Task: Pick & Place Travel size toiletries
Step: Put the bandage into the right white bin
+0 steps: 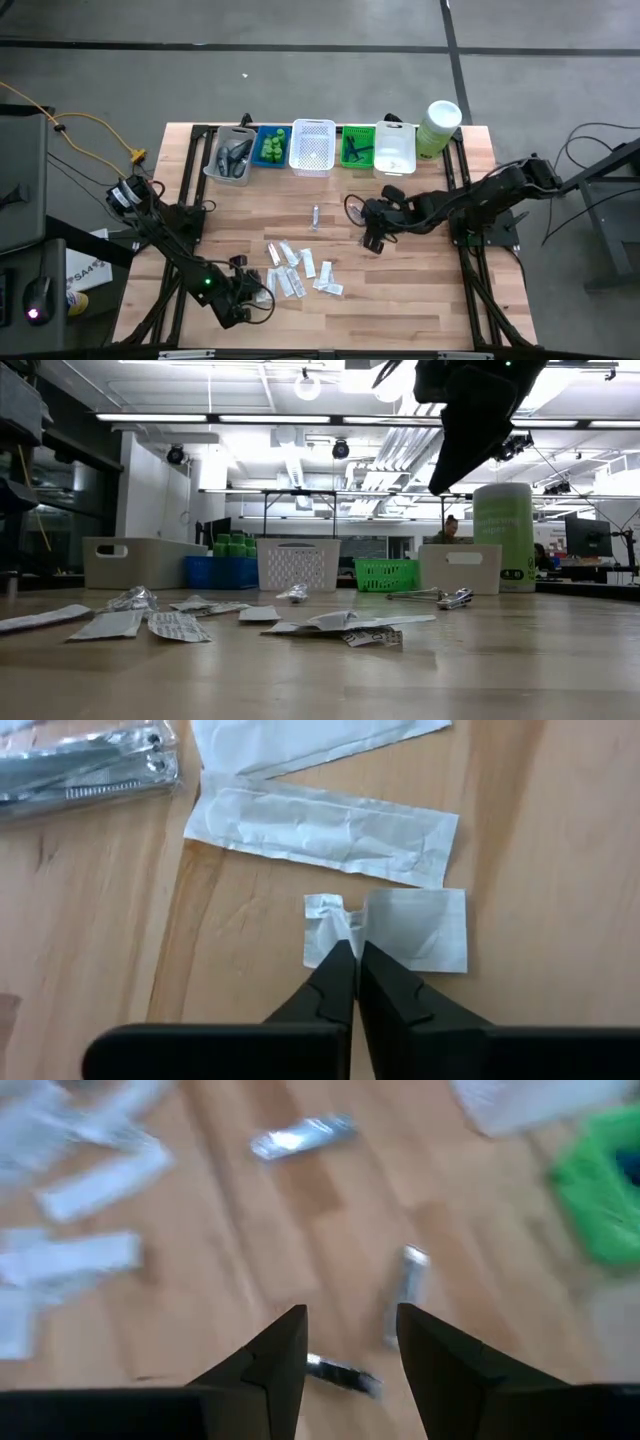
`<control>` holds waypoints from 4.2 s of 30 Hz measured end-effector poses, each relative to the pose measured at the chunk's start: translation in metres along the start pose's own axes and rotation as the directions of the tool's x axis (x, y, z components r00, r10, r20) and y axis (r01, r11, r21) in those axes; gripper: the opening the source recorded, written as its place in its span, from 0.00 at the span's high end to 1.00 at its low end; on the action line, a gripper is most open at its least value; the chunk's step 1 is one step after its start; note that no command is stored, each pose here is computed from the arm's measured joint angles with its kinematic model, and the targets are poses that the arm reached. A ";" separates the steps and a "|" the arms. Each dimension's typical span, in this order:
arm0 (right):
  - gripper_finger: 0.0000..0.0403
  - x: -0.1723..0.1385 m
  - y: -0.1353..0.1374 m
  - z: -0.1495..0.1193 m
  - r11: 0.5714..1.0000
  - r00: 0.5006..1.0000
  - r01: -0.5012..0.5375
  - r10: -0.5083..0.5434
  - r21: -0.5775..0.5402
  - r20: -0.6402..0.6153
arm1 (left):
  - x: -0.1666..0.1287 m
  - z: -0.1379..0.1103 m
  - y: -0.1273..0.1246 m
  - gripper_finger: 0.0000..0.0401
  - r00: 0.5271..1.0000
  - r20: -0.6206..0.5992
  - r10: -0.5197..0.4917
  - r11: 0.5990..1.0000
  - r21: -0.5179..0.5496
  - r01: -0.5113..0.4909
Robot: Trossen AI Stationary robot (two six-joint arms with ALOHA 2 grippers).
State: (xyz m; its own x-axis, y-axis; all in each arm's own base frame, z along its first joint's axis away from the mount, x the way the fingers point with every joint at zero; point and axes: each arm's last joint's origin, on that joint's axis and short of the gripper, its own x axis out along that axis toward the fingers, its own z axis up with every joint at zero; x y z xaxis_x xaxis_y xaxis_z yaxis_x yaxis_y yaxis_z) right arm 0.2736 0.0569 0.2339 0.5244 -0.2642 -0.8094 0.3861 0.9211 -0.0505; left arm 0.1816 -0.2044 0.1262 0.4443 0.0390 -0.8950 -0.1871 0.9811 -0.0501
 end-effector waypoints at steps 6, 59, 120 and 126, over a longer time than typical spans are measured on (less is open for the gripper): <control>0.63 0.016 0.026 -0.020 0.986 0.966 -0.156 0.165 -0.059 0.197 | -0.016 0.010 0.006 0.99 0.989 0.133 0.060 0.993 0.098 -0.073; 0.47 0.123 0.067 0.003 0.943 0.766 -0.178 0.313 -0.283 0.561 | -0.007 0.136 0.066 1.00 0.838 0.538 0.089 0.960 0.176 -0.215; 0.90 0.062 -0.205 -0.003 0.654 0.830 0.546 -0.509 0.524 -0.229 | -0.038 0.111 0.087 0.62 0.904 0.372 0.211 0.976 -0.021 -0.219; 0.69 0.063 -0.204 -0.003 0.657 0.832 0.543 -0.506 0.522 -0.228 | -0.038 0.111 0.087 0.62 0.904 0.374 0.208 0.976 -0.024 -0.215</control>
State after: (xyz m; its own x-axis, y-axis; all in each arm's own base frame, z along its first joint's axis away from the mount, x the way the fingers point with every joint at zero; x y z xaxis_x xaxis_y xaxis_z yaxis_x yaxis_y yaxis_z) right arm 0.2252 -0.1469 0.1918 0.0677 -0.6204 -0.7813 0.9351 0.3125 -0.1671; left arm 0.2461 -0.0996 0.2047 0.6904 0.3107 -0.6533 -0.2995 0.9448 0.1328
